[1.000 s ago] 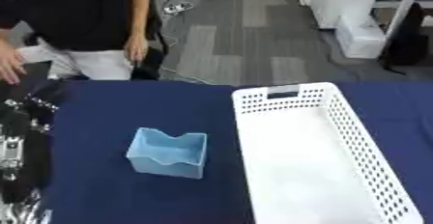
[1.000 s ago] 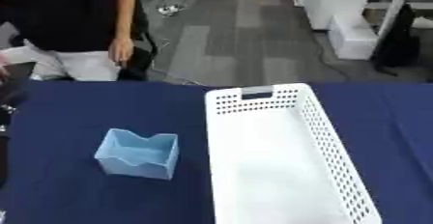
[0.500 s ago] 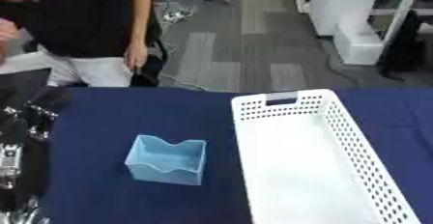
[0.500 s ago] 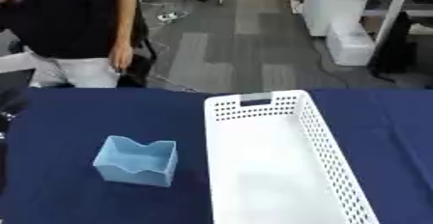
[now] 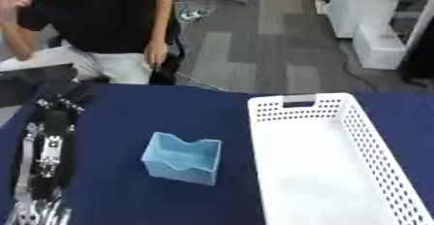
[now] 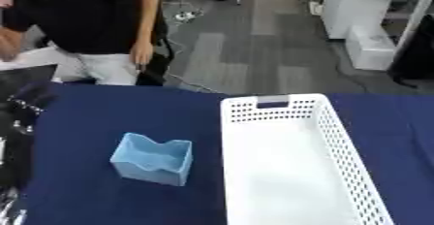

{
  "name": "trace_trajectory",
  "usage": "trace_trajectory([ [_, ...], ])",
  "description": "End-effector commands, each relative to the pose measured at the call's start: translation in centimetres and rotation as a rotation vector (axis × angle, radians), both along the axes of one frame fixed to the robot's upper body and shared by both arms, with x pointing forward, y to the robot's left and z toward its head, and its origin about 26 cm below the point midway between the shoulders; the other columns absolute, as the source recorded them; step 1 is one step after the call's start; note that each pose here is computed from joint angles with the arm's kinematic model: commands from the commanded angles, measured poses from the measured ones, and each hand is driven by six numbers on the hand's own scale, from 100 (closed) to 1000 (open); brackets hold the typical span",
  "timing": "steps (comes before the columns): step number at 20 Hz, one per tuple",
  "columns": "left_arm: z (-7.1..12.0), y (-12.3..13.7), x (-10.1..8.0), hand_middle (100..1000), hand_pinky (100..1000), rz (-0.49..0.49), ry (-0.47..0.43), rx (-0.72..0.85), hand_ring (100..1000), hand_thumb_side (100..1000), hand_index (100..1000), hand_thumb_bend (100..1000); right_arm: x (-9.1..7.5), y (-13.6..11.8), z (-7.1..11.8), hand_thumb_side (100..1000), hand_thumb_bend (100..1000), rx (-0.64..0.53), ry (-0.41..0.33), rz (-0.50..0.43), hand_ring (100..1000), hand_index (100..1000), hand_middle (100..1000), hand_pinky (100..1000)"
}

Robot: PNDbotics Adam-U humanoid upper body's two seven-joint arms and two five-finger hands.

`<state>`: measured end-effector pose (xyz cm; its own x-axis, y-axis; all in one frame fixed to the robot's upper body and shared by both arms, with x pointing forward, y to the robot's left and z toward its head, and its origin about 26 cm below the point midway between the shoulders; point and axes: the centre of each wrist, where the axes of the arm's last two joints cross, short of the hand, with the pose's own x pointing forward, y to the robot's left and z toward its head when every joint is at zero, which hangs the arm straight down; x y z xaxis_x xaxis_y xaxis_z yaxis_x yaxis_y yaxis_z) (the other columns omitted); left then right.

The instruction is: Pick up objects on the table and place them in the box.

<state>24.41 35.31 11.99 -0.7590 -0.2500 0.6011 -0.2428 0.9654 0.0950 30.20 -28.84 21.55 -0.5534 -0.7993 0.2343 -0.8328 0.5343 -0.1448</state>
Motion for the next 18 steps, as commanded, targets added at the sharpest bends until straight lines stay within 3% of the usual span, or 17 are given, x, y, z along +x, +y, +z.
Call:
trace_trajectory([
  [1, 0.8, 0.4, 0.1, 853, 699, 0.030, -0.003, 0.061, 788, 618, 861, 100, -0.2, -0.2, 0.5, 911, 100, -0.023, -0.043, -0.009, 815, 851, 863, 795],
  [4, 0.9, 0.7, 0.1, 823, 631, 0.074, 0.014, 0.109, 726, 621, 844, 100, -0.3, -0.3, 0.4, 908, 100, -0.041, -0.041, -0.014, 814, 852, 863, 796],
  [5, 0.8, 1.1, 0.0, 815, 622, 0.088, 0.034, 0.145, 703, 500, 838, 100, -0.3, -0.3, 0.4, 907, 100, -0.048, -0.039, -0.015, 814, 854, 863, 798],
  [6, 0.7, 1.5, 0.0, 813, 621, 0.099, 0.055, 0.187, 702, 470, 836, 100, -0.3, -0.3, 0.3, 906, 100, -0.054, -0.036, -0.016, 814, 855, 863, 798],
  [7, 0.6, 2.1, -0.1, 812, 623, 0.105, 0.083, 0.247, 702, 366, 838, 100, -0.4, -0.4, 0.3, 905, 100, -0.061, -0.033, -0.017, 813, 857, 861, 799],
  [11, 0.8, 4.7, 0.0, 836, 589, 0.109, 0.176, 0.502, 692, 260, 855, 186, -0.4, -0.4, 0.2, 901, 100, -0.085, -0.024, -0.015, 812, 862, 857, 802],
  [12, 1.0, 5.3, 0.1, 835, 576, 0.109, 0.184, 0.554, 689, 250, 855, 200, -0.4, -0.4, 0.2, 895, 100, -0.091, -0.022, -0.016, 812, 864, 856, 802],
  [13, 1.4, 5.9, 0.3, 841, 580, 0.113, 0.183, 0.612, 694, 209, 863, 270, -0.4, -0.4, 0.2, 898, 100, -0.098, -0.021, -0.016, 812, 868, 857, 802],
  [14, 1.7, 6.5, 0.5, 841, 580, 0.114, 0.187, 0.653, 694, 209, 863, 270, -0.4, -0.4, 0.1, 898, 100, -0.103, -0.020, -0.017, 812, 868, 857, 802],
  [15, 2.2, 7.0, 0.7, 868, 667, 0.108, 0.185, 0.705, 747, 233, 883, 293, -0.4, -0.5, 0.1, 896, 100, -0.109, -0.018, -0.017, 809, 870, 854, 802],
  [16, 2.5, 7.4, 1.0, 861, 643, 0.105, 0.183, 0.742, 734, 225, 879, 290, -0.5, -0.5, 0.0, 896, 100, -0.114, -0.017, -0.017, 810, 870, 854, 802],
  [17, 2.9, 7.9, 1.3, 904, 786, 0.102, 0.175, 0.787, 818, 254, 914, 346, -0.5, -0.5, 0.0, 896, 100, -0.119, -0.017, -0.017, 807, 871, 853, 799],
  [18, 3.4, 8.5, 1.6, 907, 794, 0.102, 0.175, 0.830, 823, 255, 917, 351, -0.5, -0.4, 0.0, 896, 100, -0.124, -0.017, -0.016, 807, 871, 852, 799],
])
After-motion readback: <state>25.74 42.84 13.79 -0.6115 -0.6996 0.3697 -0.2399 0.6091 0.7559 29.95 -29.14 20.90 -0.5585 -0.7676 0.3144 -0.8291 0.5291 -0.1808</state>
